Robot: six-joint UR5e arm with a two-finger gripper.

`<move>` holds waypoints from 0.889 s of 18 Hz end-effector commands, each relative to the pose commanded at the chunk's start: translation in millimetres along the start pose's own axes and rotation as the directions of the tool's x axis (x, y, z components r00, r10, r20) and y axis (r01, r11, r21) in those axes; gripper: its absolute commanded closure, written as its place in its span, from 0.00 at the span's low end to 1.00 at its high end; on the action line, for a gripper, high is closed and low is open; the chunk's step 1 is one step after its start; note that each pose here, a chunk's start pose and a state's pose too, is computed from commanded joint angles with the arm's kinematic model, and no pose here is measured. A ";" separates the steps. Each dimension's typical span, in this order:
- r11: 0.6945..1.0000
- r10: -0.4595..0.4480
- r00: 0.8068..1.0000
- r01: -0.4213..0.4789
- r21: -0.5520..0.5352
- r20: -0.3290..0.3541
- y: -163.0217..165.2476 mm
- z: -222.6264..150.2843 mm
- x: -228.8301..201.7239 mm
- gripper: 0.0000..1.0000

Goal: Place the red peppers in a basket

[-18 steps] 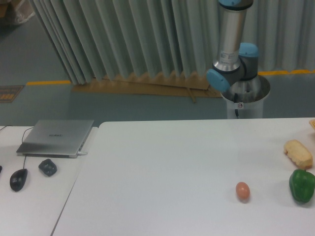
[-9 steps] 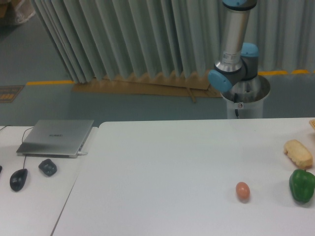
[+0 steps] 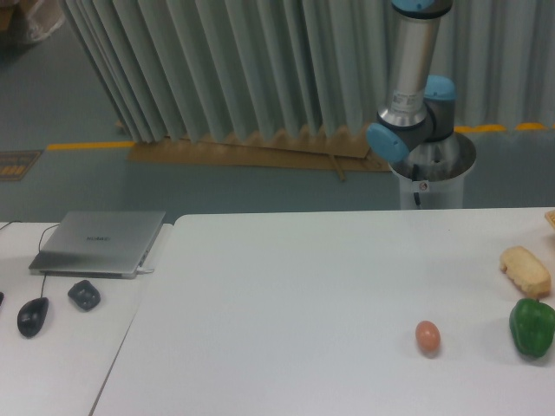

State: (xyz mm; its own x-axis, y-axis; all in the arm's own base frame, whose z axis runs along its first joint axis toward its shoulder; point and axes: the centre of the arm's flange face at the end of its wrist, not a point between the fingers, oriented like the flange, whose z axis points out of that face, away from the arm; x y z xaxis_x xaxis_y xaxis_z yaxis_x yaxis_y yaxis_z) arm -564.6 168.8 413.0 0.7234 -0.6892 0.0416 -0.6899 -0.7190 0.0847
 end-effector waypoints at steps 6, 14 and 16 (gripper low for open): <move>0.970 -0.242 0.970 0.241 0.044 0.029 -78.5 -12.1 -31.7 0.00; 0.926 -0.376 0.926 0.375 0.052 0.023 -157.4 -20.1 -48.8 0.00; 0.924 -0.374 0.927 0.373 0.082 -0.004 -182.8 -13.2 -39.9 0.00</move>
State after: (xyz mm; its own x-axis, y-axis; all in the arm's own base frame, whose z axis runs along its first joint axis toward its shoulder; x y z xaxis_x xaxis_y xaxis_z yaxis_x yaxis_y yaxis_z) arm -466.9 328.9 409.1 0.9290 -0.3699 0.0106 -0.3700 -0.9289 0.0124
